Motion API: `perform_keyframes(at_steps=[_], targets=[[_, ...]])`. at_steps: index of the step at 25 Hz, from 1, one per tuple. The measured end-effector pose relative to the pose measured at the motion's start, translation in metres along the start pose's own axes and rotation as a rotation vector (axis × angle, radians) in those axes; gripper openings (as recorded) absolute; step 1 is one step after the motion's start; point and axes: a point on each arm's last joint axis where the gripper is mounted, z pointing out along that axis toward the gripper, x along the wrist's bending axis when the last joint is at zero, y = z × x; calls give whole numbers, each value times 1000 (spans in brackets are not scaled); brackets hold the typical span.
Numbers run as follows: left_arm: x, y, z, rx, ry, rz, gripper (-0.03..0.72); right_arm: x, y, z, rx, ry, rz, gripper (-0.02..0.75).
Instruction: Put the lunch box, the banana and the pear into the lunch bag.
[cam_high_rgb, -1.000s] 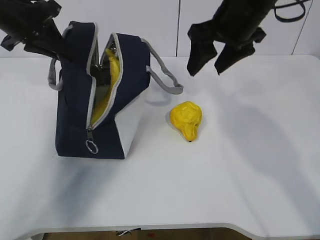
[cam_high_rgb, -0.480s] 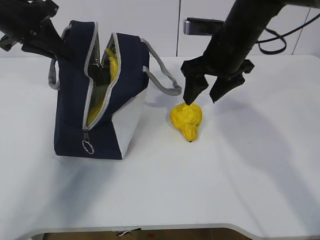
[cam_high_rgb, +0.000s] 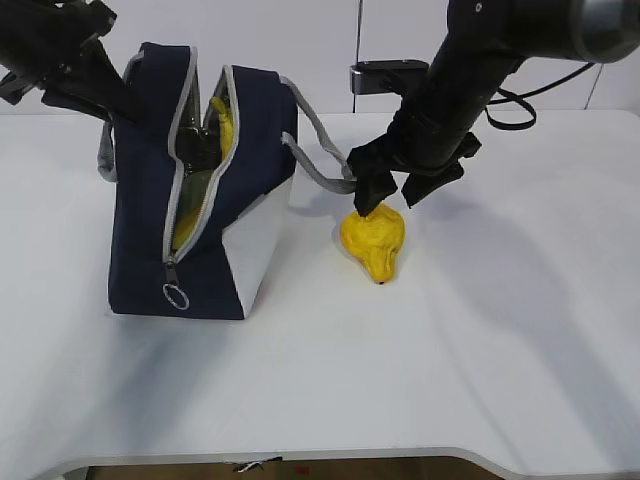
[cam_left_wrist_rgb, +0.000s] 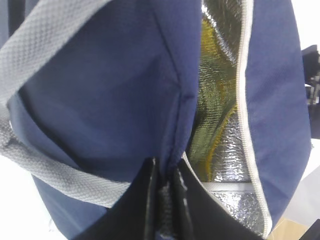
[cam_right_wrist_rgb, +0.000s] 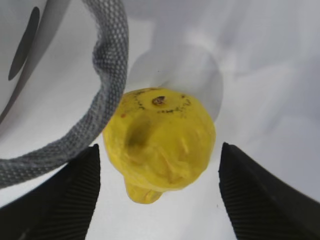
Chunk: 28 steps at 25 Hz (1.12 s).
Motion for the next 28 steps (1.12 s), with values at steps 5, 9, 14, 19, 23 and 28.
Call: perform_keyframes(at_steps=[5,9,14,19,23,28], targets=[[0,0,0,0,0,0,27,2,1,7,-2,37,-23,589],[0,0,0,0,0,0,27,1,1,15,1,43,-23,589],[0,0,0,4,-1,0,27,-1,-1,31,26,50,-14,590],[0,0,0,4,-1,0,27,-1,0,31,23,55,-11,590],[0,0,0,4,-1,0,27,-1,0,30,21,55,-11,554],[0,0,0,4,-1,0,27,-1,0,30,21,55,-11,463]])
